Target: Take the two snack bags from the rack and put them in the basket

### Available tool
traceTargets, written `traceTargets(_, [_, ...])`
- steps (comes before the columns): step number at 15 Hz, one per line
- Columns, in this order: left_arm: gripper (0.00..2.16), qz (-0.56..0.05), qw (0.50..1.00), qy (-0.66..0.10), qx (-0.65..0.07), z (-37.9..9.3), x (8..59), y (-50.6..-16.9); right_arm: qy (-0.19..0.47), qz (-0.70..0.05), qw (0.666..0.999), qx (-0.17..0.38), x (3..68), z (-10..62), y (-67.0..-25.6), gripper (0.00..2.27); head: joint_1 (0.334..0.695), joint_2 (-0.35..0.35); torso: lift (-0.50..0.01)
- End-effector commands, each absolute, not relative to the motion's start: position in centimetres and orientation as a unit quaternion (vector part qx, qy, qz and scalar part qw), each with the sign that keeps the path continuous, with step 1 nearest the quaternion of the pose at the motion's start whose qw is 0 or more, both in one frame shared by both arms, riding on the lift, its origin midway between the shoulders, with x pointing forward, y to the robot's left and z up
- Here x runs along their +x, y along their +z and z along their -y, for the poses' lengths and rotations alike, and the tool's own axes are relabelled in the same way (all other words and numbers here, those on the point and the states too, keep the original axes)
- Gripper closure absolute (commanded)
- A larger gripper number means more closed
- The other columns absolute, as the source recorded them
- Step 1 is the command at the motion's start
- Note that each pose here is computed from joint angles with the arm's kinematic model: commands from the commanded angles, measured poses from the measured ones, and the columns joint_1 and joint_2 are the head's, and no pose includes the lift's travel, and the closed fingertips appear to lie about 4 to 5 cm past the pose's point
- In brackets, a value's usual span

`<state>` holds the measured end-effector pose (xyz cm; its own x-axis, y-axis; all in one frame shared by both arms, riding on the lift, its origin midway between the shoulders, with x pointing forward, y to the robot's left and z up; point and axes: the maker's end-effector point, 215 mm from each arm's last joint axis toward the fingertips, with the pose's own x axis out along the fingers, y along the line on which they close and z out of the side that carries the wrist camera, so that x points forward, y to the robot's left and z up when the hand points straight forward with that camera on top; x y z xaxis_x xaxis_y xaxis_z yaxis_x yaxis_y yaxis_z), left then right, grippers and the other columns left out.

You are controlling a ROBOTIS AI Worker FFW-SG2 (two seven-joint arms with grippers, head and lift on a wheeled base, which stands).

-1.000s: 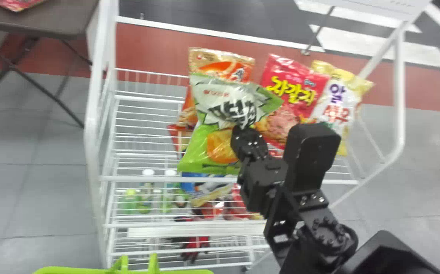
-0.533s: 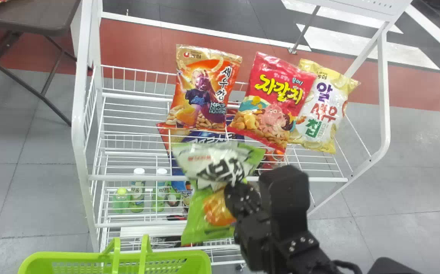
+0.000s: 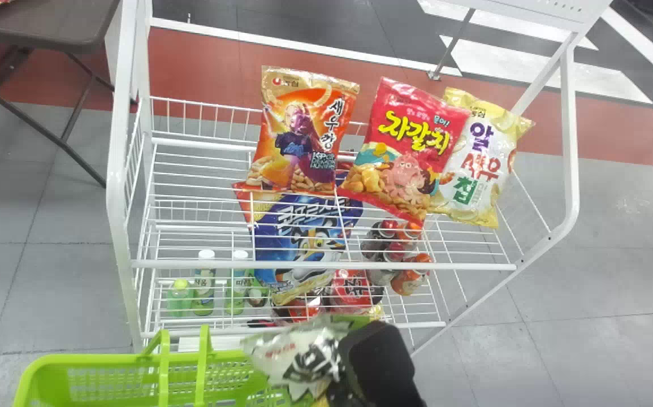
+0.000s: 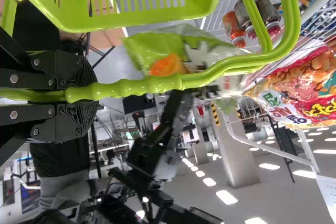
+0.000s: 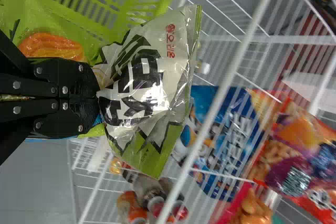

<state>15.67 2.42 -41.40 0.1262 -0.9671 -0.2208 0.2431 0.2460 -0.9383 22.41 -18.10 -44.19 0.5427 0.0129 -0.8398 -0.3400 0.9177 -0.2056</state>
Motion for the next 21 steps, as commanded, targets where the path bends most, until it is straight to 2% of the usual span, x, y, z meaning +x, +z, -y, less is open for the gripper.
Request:
traceTargets(1, [1.84,-0.459,0.643,-0.471,-0.391,-2.3,16.2,-41.4,0.124,-0.505,0.836,-0.172,19.5,17.0,-45.5,2.21,0.695,-0.35,-0.011])
traceTargets(4, [1.84,-0.456,0.645,-0.474,-0.389,-2.3,16.6,-41.3,0.151,-0.505,0.836,-0.153,19.0,14.3,-45.7,2.21,0.695,-0.35,-0.011])
traceTargets(9, [1.84,-0.458,0.642,-0.477,-0.388,-2.0,16.3,-41.2,0.176,-0.471,0.856,-0.117,22.1,8.9,-46.2,2.21,0.695,-0.341,-0.011])
traceTargets(14, [1.84,-0.457,0.64,-0.479,-0.39,-2.0,16.1,-40.9,0.2,-0.477,0.85,-0.099,21.7,5.2,-47.8,2.2,0.695,-0.172,-0.011])
traceTargets(16, [1.84,-0.458,0.641,-0.479,-0.388,-1.9,16.0,-41.0,0.201,-0.483,0.845,-0.109,21.3,5.0,-48.9,2.14,0.695,-0.138,-0.011])
traceTargets(17, [1.84,-0.458,0.64,-0.48,-0.388,-1.8,16.0,-41.0,0.198,-0.48,0.848,-0.107,21.7,5.0,-49.2,2.02,0.695,-0.124,-0.011])
traceTargets(18, [1.84,-0.458,0.639,-0.482,-0.388,-1.6,15.9,-40.9,0.195,-0.483,0.847,-0.11,21.7,5.3,-49.5,1.77,0.695,-0.112,-0.011])
traceTargets(19, [1.84,-0.458,0.64,-0.483,-0.385,-1.7,15.9,-40.8,0.195,-0.486,0.845,-0.11,21.7,5.5,-49.8,1.11,0.695,-0.114,-0.011])
traceTargets(20, [1.84,-0.457,0.641,-0.483,-0.384,-1.7,15.9,-40.7,0.197,-0.494,0.84,-0.109,21.3,5.7,-50.1,0.27,0.695,-0.119,-0.011])
traceTargets(21, [1.84,-0.457,0.642,-0.483,-0.381,-1.7,15.9,-40.7,0.199,-0.511,0.829,-0.112,20.4,6.1,-50.6,0.02,0.695,-0.125,-0.011])
